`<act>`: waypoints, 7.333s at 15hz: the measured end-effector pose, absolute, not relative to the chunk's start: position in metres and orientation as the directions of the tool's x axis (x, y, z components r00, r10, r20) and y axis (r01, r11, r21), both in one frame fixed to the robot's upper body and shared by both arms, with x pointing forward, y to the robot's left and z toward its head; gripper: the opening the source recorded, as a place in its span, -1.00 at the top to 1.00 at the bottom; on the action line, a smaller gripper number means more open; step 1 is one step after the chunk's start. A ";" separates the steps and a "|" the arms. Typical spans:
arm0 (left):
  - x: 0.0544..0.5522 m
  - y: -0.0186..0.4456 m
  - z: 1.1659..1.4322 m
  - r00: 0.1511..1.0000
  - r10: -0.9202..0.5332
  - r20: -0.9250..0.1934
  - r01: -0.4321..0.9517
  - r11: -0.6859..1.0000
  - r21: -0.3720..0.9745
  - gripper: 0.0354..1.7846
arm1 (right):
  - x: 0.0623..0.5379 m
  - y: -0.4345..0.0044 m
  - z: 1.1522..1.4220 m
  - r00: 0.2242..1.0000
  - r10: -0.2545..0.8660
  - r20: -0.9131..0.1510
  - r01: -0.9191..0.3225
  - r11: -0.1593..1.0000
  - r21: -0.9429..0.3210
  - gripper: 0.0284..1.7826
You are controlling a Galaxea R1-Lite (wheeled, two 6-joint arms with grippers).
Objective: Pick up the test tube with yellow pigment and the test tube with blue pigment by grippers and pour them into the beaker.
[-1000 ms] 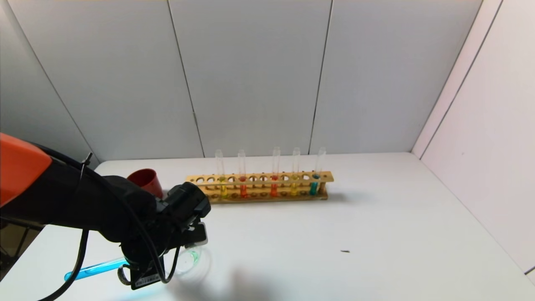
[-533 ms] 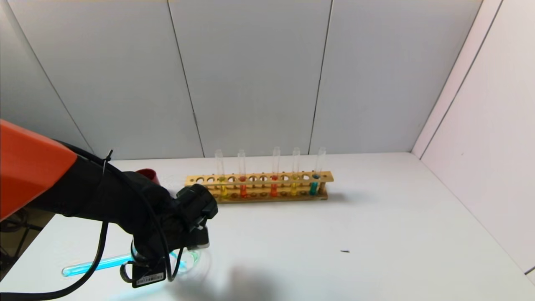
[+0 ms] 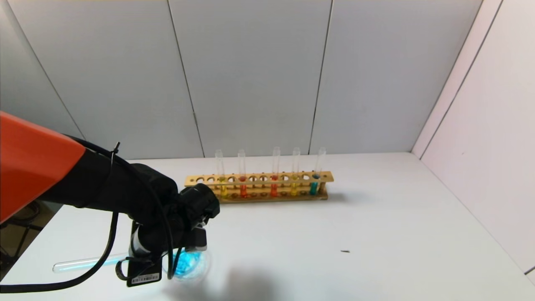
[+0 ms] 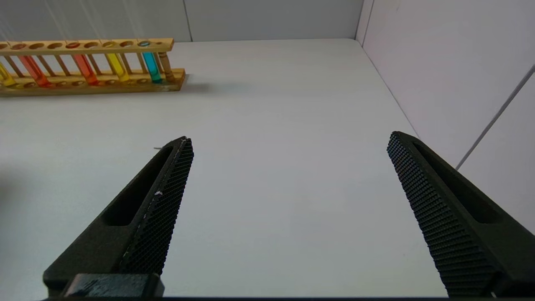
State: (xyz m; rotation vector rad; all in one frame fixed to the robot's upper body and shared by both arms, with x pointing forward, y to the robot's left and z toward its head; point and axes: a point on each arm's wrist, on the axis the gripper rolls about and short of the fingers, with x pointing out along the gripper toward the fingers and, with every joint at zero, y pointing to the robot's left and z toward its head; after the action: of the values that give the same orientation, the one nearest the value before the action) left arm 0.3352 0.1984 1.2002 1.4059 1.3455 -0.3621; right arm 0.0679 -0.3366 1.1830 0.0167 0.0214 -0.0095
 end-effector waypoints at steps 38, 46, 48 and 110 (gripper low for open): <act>0.349 0.162 1.193 0.280 0.614 -0.738 0.900 0.099 0.424 0.68 | 0.068 -0.337 1.183 1.000 -0.009 -0.021 0.010 1.000 0.017 -0.91; 0.333 0.172 1.221 0.313 0.570 -0.760 0.875 0.139 0.465 0.68 | 0.068 -0.337 1.183 1.000 -0.009 -0.021 0.010 1.000 0.017 -0.91; 0.323 0.177 1.235 0.328 0.531 -0.781 0.850 0.195 0.489 0.68 | 0.068 -0.337 1.183 1.000 -0.009 -0.021 0.010 1.000 0.017 -0.91; 0.496 0.321 1.275 0.841 0.375 -0.389 -0.362 0.926 0.111 0.68 | 0.068 -0.337 1.183 1.000 -0.009 -0.021 0.010 1.000 0.017 -0.91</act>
State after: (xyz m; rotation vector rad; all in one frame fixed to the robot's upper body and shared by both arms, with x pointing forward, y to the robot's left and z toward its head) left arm 0.4956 0.3215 1.2748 0.0334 0.4180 0.3895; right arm 0.0679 -0.3366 1.1831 0.0167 0.0210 -0.0095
